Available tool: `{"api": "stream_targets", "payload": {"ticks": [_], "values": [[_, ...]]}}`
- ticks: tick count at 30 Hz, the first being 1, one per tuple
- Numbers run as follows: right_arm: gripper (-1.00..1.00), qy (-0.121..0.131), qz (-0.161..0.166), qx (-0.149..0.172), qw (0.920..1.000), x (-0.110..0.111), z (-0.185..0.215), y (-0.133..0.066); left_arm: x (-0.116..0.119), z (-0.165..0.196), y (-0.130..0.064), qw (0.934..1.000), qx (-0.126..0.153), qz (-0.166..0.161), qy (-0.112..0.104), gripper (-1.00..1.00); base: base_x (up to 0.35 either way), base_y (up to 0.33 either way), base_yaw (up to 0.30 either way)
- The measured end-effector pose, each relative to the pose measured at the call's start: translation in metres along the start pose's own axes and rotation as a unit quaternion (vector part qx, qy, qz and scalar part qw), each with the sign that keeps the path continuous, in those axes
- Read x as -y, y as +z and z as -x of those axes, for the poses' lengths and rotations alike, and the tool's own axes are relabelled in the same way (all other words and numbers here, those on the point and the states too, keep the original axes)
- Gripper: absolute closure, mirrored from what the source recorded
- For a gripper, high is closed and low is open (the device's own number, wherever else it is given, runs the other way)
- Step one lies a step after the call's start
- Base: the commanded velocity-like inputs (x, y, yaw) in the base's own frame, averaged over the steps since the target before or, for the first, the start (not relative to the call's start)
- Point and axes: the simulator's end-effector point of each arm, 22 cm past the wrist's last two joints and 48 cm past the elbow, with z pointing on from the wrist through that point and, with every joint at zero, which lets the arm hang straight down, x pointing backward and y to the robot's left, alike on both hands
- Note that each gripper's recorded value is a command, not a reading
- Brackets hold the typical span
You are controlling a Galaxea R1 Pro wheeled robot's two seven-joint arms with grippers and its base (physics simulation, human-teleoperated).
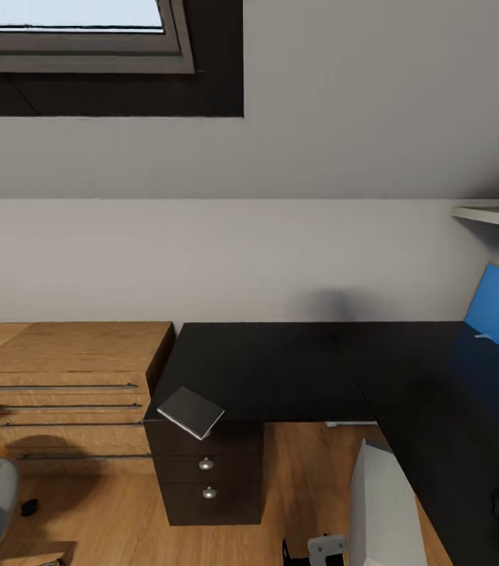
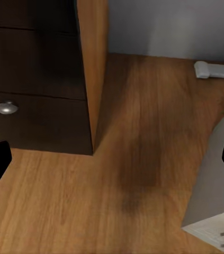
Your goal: In the bedroom, organize the workspace by keeping the computer under the desk, ensuring the monitor is on the desk, placing the keyboard on the desk next to the monitor, placing the mouse on the desk next to the keyboard, moving the folder from the swivel chair onto the desk next to the mouse, stacking the notebook on top of the folder with the pen on top of the notebook, and positioning the swivel chair next to the desk.
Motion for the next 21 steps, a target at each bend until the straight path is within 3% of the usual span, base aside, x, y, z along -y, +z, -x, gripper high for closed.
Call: {"api": "stream_targets", "payload": {"ticks": [8,13,21], "values": [[-1.00,0.001,0.000,0.002,1.0000,0.000,0.007,-0.005,-0.003,0.006,-0.008,1.0000,0.008,0.002,-0.004,-1.00,0.000,0.000,0.092],[-1.00,0.007,-0.025,0.006,0.9996,0.011,0.009,-0.005,-0.002,0.022,-0.009,0.9990,0.044,0.003,-0.012,-1.00,0.000,0.000,0.257],[-1.00,0.013,-0.066,0.007,0.9977,0.029,0.008,-0.008,-0.005,0.026,-0.009,0.9983,0.055,0.005,-0.015,-1.00,0.000,0.000,0.274]]}}
